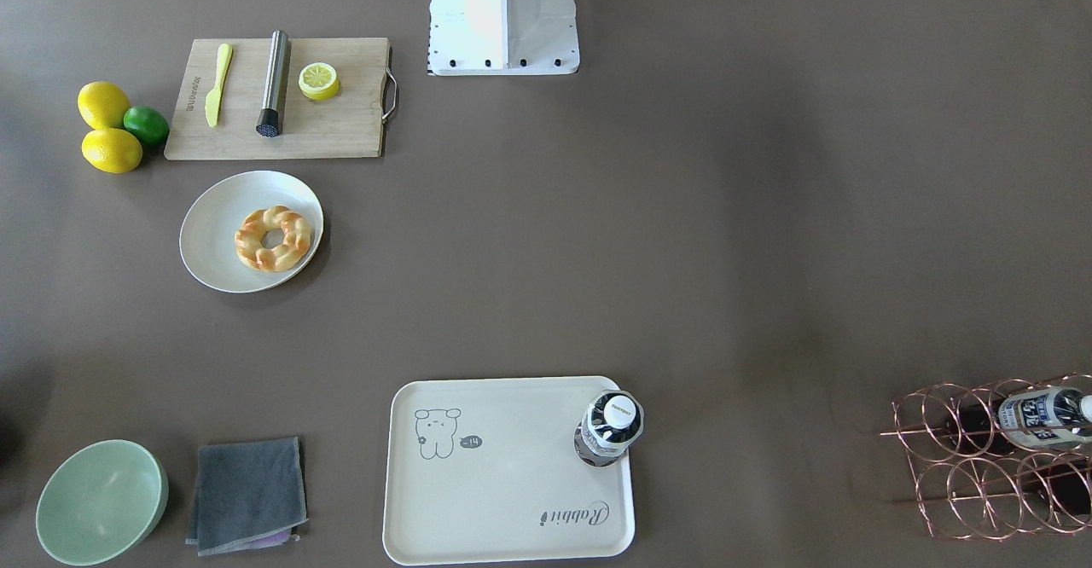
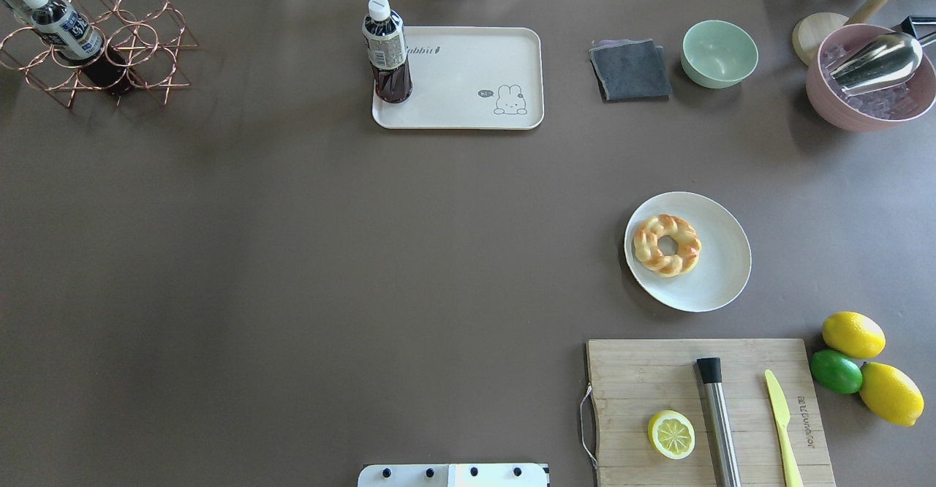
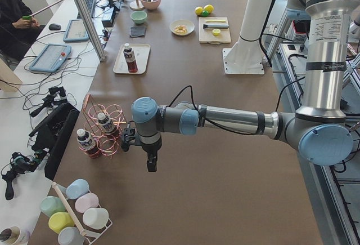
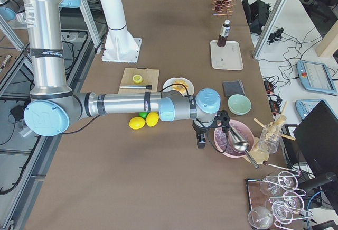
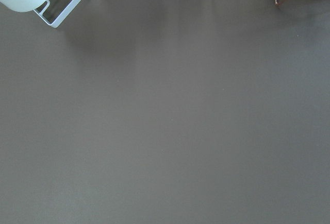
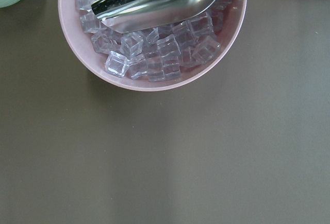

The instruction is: Place donut on tray

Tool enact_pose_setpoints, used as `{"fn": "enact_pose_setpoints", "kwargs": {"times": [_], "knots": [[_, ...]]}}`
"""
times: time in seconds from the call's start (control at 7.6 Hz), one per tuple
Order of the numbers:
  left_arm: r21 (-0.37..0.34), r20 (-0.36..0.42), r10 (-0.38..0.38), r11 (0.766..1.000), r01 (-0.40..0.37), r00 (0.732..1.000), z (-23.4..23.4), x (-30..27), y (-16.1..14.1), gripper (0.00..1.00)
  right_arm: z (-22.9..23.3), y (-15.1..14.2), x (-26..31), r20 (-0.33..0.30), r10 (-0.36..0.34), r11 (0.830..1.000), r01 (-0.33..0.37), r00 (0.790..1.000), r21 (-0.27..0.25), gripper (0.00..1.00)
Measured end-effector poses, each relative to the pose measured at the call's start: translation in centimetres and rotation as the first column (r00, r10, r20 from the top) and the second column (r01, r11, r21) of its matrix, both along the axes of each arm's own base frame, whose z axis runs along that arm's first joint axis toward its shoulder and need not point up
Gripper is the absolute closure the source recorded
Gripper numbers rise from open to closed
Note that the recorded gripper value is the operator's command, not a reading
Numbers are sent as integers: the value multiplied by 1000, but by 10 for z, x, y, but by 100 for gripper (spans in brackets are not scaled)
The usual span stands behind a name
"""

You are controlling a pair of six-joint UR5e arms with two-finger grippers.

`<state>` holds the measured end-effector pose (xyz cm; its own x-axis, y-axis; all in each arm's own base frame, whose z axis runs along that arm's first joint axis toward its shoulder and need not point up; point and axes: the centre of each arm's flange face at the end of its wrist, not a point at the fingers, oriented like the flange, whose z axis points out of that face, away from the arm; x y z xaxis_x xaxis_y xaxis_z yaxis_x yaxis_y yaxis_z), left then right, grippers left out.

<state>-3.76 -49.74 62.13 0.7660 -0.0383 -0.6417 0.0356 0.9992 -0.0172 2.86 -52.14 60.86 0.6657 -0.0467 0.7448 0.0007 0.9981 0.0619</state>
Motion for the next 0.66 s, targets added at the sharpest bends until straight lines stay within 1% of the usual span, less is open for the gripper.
{"fn": "enact_pose_setpoints", "kwargs": {"times": [0.66], "knots": [[-1,1,0,1000,0,1000,0,0,0,2,-2,1,0,0,0,1000,0,1000,6,0]]}}
